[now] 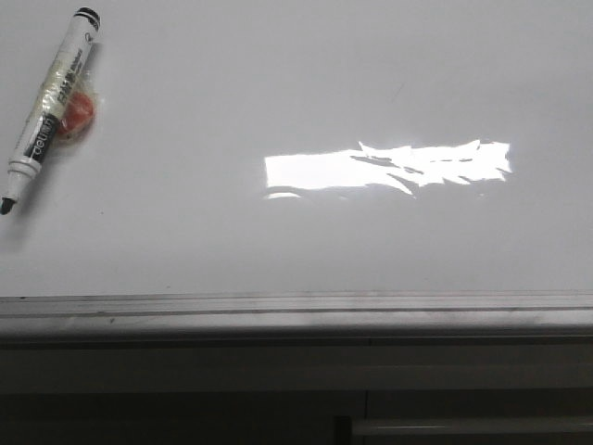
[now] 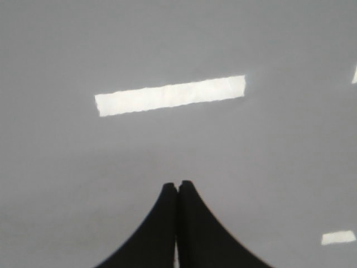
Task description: Write number 0 on whiteboard
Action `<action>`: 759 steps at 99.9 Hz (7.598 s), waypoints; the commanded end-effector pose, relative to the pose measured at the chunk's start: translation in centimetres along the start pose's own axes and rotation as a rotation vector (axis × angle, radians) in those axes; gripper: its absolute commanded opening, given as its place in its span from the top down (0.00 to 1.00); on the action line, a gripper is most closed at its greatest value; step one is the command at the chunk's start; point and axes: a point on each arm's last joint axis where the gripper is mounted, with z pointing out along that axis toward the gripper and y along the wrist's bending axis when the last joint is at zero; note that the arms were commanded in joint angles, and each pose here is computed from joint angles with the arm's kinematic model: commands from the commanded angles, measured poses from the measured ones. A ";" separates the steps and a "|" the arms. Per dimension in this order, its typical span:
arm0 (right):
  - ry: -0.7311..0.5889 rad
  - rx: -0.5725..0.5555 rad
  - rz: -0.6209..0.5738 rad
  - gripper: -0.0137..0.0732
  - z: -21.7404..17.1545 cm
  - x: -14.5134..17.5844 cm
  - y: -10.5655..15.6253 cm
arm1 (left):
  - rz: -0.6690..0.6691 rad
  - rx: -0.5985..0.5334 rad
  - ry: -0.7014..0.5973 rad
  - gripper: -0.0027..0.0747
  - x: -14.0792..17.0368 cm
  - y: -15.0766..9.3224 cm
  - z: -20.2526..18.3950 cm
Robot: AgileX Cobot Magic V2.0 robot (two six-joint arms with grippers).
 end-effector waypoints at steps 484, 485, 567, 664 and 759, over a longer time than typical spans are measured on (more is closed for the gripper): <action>0.216 -1.356 -0.289 0.31 2.5 -5.3 13.8 | 0.315 1.169 0.624 0.99 6.0 -14.6 3.3; 0.214 -1.359 -0.291 0.31 2.6 -5.4 13.8 | 0.312 1.170 0.620 0.99 6.0 -14.6 3.3; 0.336 -1.452 -0.281 0.37 4.3 -3.6 16.1 | 0.268 1.207 0.616 0.99 6.9 -15.7 3.1; 0.254 -1.399 -0.499 0.37 4.1 -2.7 17.1 | 0.307 1.174 0.661 0.99 6.8 -15.6 3.8; 0.249 -1.392 -0.530 0.92 4.0 -2.7 16.8 | 0.334 1.158 0.692 0.77 7.0 -15.4 3.9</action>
